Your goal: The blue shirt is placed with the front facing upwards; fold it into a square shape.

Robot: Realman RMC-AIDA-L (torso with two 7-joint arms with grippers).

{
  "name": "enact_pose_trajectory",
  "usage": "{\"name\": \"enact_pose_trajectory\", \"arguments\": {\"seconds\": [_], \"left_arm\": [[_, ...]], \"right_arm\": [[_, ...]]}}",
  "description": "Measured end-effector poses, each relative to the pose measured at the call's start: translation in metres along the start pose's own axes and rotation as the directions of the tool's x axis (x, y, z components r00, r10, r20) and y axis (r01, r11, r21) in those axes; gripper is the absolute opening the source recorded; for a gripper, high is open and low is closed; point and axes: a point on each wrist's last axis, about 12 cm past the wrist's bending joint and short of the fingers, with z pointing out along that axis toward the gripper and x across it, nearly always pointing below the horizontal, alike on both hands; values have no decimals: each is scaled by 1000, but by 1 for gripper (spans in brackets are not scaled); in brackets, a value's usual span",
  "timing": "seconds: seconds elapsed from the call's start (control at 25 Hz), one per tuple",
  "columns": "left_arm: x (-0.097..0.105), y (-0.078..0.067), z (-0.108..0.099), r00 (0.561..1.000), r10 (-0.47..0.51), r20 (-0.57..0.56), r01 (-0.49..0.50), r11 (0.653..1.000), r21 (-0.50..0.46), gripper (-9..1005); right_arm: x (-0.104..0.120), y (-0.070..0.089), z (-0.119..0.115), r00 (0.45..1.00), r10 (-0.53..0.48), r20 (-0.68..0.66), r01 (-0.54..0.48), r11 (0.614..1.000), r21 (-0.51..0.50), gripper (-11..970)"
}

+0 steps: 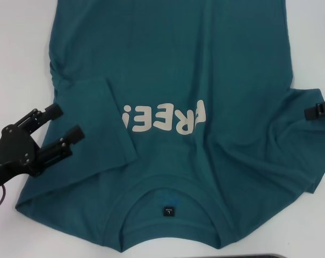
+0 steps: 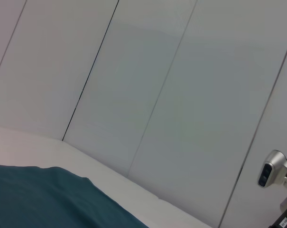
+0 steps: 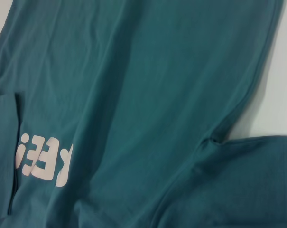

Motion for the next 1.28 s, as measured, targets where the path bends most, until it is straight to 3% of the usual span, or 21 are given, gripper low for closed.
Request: {"name": "enact_pose_trajectory", "arguments": {"seconds": [0.44,0.68,0.88,1.12,1.28], "left_arm": [[-3,1,1,1000,7,16,-7,1000,5,846],[-4,1,1,1000,10,20,-10,1000,3,844],[-5,2,1,1000,11,23,-11,1000,-3,844],[-6,3,1,1000,19,20,-18,1000,-6,844],[-7,3,2,1000,20,22,-19,1000,-5,844]], "right_arm": [[-4,5,1,999,-42,25,42,999,-8,857],[-7,6,1,999,-48,21,48,999,-6,643],[-7,5,-3,999,-38,20,38,999,-3,387],[-6,0,-11,1000,-16,27,16,1000,8,146],[-8,-2,-15,999,-1,41,0,1000,22,45]]}}
